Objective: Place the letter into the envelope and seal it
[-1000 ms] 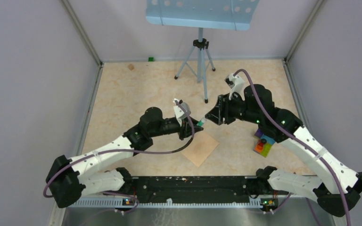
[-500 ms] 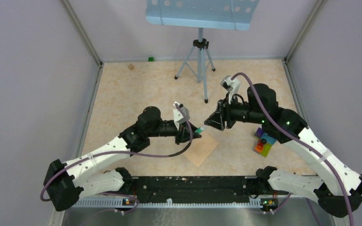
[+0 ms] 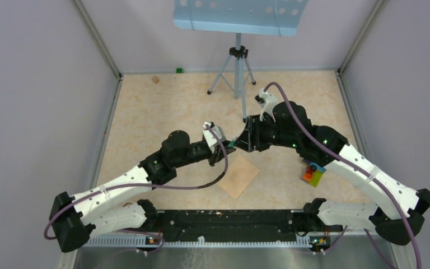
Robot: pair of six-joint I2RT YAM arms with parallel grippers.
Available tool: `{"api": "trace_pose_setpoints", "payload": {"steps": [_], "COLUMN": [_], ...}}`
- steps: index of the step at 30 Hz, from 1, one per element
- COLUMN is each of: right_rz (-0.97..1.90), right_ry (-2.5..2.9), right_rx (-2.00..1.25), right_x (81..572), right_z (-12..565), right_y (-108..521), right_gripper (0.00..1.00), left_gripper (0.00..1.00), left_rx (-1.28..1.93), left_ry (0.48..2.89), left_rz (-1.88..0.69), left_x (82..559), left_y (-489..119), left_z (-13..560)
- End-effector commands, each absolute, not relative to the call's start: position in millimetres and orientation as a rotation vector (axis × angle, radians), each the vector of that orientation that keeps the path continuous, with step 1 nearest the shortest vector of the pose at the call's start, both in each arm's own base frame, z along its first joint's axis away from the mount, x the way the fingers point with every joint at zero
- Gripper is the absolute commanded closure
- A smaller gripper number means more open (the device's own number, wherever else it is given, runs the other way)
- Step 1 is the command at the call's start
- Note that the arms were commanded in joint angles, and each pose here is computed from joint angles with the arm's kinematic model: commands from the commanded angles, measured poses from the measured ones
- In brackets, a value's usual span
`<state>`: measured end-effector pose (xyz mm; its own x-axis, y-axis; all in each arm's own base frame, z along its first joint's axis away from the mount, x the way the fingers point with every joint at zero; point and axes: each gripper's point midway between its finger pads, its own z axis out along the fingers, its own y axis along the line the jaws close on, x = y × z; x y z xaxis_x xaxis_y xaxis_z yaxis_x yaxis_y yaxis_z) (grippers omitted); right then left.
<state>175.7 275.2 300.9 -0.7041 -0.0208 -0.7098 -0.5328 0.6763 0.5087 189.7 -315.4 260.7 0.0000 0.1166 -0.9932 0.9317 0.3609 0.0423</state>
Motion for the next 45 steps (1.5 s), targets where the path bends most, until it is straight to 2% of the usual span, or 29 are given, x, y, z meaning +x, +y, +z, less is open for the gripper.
{"api": "trace_pose_setpoints", "payload": {"steps": [1, 8, 16, 18, 22, 24, 33, 39, 41, 45], "right_rz": [0.968, 0.956, 0.959, 0.957, 0.966, 0.983, 1.040, 1.091, 1.086, 1.061], "right_ry": [2.142, 2.154, 2.155, 2.157, 2.154, 2.143, 1.925, 1.810, 1.819, 1.890], "right_rx": [-0.270, -0.240, -0.239, -0.242, -0.277, -0.330, -0.861, -1.017, -1.001, -0.842], "right_x": [189.5, 197.3, 200.1, 200.0, 198.7, 194.4, 153.1, 132.3, 133.6, 145.1], "right_z": [323.2, 316.5, 314.4, 313.4, 312.3, 312.9, 322.3, 327.1, 327.8, 337.5], "right_y": [279.0, 285.2, 289.6, 289.9, 292.9, 295.1, 292.3, 288.8, 288.0, 283.5], "right_gripper": [0.54, 0.55, 0.64, 0.68, 0.85, 0.88, 0.92, 0.91, 0.86, 0.49], "left_gripper": [1.00, 1.00, 1.00, 1.00, 1.00, 1.00, 1.00, 1.00, 1.00, 1.00], "left_rx": [0.981, 0.982, 0.988, 0.989, 0.996, 0.983, 1.132, 1.190, 1.162, 1.051], "left_ry": [1.380, 1.371, 1.374, 1.378, 1.380, 1.389, 1.281, 1.201, 1.214, 1.322], "left_rz": [-0.770, -0.760, -0.757, -0.756, -0.769, -0.793, -1.192, -1.368, -1.334, -1.093], "left_x": [198.4, 195.4, 194.1, 194.2, 192.4, 190.6, 119.9, 85.9, 91.9, 135.6], "left_y": [-311.7, -311.7, -311.5, -311.5, -313.1, -314.0, -322.1, -316.8, -315.3, -311.5], "left_z": [275.9, 275.6, 272.5, 270.8, 269.6, 271.2, 300.6, 318.3, 319.0, 299.9]}}
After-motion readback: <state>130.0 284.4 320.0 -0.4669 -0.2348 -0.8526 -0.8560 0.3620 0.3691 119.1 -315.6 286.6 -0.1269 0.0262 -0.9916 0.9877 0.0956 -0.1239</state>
